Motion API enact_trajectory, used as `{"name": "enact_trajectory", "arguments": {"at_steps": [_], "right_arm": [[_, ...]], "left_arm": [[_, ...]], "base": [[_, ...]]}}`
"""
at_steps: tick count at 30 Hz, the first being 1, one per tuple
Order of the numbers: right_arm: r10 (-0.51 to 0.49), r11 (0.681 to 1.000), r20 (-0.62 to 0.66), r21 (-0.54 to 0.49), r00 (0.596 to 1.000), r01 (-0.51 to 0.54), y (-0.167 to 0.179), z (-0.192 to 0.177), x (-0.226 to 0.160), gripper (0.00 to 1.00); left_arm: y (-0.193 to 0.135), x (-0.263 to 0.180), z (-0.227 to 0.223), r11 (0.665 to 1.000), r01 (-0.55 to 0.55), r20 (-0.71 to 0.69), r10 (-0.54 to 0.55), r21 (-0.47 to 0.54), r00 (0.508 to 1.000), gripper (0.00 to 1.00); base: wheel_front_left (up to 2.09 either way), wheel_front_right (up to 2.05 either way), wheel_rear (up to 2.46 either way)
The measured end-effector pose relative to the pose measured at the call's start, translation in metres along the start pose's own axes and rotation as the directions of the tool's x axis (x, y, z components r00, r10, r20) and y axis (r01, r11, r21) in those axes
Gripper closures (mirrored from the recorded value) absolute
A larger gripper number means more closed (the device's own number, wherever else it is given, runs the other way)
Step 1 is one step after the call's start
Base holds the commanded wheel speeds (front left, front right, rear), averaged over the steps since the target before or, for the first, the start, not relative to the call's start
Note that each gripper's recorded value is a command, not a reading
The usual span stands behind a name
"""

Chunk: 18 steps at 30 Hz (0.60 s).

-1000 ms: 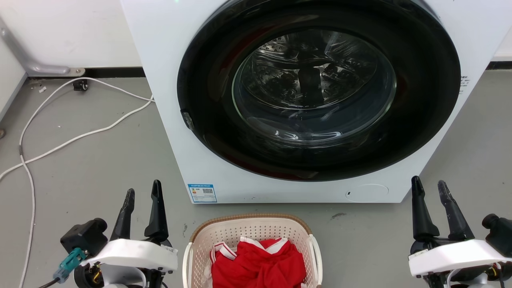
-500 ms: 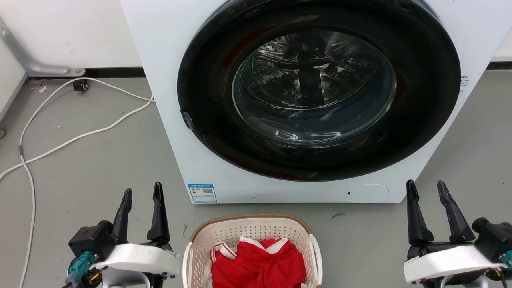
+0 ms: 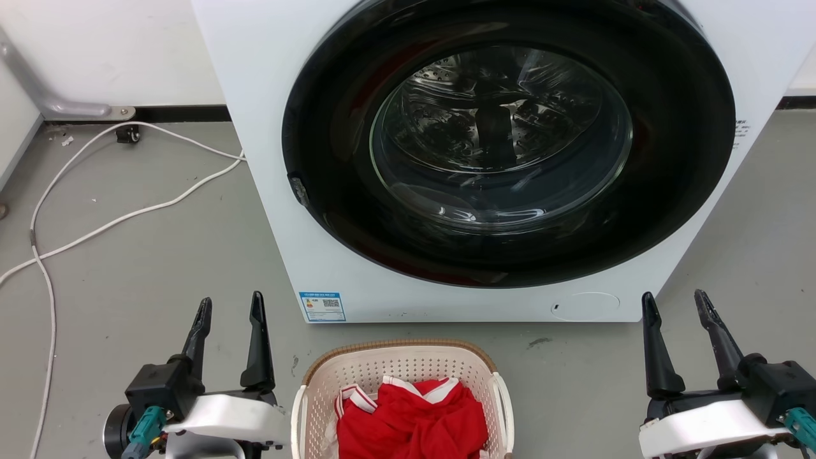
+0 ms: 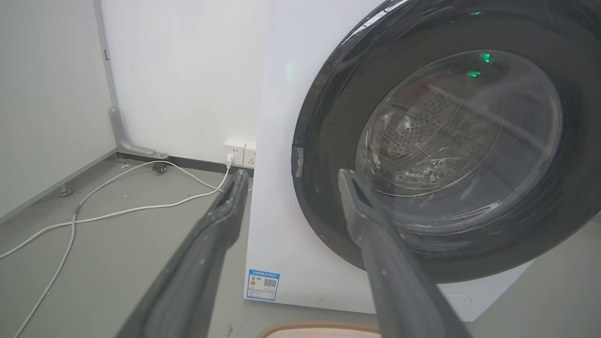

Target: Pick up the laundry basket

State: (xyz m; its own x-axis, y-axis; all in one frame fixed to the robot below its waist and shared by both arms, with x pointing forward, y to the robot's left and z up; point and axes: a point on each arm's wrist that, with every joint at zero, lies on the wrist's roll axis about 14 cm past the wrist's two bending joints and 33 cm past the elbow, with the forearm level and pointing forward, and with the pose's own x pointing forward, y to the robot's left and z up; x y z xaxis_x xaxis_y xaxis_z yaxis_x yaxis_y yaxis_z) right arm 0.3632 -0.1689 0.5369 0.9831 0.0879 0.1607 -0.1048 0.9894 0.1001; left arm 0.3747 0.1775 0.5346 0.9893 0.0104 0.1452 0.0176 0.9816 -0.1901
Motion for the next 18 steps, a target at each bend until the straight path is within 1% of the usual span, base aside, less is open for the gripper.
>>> {"name": "enact_trajectory", "arguments": {"at_steps": [18], "right_arm": [[0.035,0.992,0.017,-0.125,0.999,-0.033,0.0056,0.0027,-0.0003,0.0]], "left_arm": [[-0.0047,-0.0019,-0.0006,0.992,0.023,0.014,-0.025,0.125,1.0,0.0]], "base": [[0.0,0.0,0.0]]}}
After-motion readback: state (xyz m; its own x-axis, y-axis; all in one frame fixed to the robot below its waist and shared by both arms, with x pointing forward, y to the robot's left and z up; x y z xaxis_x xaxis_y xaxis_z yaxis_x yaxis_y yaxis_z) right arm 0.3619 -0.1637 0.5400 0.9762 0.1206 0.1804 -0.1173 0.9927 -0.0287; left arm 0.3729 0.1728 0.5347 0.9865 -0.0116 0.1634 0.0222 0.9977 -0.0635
